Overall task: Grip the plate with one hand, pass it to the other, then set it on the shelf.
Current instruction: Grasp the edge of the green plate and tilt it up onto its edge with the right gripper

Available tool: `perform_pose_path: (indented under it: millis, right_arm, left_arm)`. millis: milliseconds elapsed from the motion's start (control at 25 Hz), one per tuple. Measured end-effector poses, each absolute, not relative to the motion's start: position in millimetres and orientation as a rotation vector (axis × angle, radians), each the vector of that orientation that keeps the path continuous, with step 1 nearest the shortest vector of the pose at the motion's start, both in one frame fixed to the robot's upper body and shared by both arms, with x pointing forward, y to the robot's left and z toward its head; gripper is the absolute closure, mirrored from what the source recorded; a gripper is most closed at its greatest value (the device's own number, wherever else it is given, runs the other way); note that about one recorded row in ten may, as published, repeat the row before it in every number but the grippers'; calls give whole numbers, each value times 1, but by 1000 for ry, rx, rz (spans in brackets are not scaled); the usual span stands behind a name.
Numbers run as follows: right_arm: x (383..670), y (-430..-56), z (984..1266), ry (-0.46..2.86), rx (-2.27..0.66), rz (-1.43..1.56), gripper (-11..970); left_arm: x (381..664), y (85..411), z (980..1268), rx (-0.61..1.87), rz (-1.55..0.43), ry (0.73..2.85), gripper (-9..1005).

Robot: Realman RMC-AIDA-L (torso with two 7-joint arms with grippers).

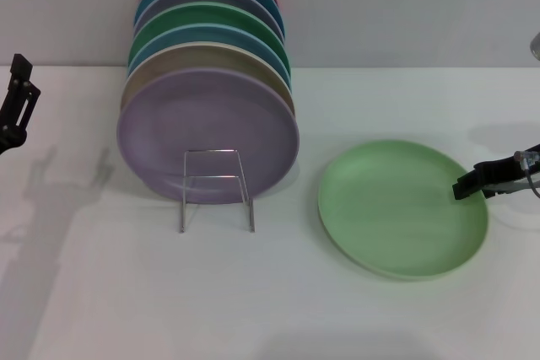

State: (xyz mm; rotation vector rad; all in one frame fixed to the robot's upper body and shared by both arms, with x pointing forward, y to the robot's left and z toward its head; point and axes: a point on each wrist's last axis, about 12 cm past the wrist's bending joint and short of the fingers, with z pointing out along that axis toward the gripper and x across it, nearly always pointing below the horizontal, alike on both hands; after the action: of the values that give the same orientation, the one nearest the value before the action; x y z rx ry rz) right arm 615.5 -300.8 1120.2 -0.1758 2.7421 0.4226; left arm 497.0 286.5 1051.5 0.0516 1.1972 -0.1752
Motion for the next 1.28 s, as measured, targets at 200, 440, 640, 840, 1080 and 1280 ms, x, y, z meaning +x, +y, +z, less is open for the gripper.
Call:
perform_pose_path:
  millis: [200, 440, 640, 840, 1080, 1280]
  right_arm:
    - [616, -300, 1117, 2748, -170, 426, 633]
    - [617, -299, 1117, 2746, -169, 424, 673]
    - [617, -300, 1116, 2748, -166, 424, 700]
    - [616, -301, 1116, 2746, -171, 421, 720]
    - [616, -300, 1115, 2747, -185, 420, 744]
    - [616, -300, 1114, 2752, -196, 418, 764]
  left_arm:
    - [497, 288, 1052, 47, -169, 1195, 197]
    - [497, 288, 1052, 47, -165, 1194, 197]
    - [497, 289, 1052, 44, -164, 1191, 198]
    - [497, 290, 1053, 41, -166, 1190, 198]
    - [498, 290, 1053, 34, -165, 1188, 199]
    - [498, 290, 1053, 32, -166, 1188, 199]
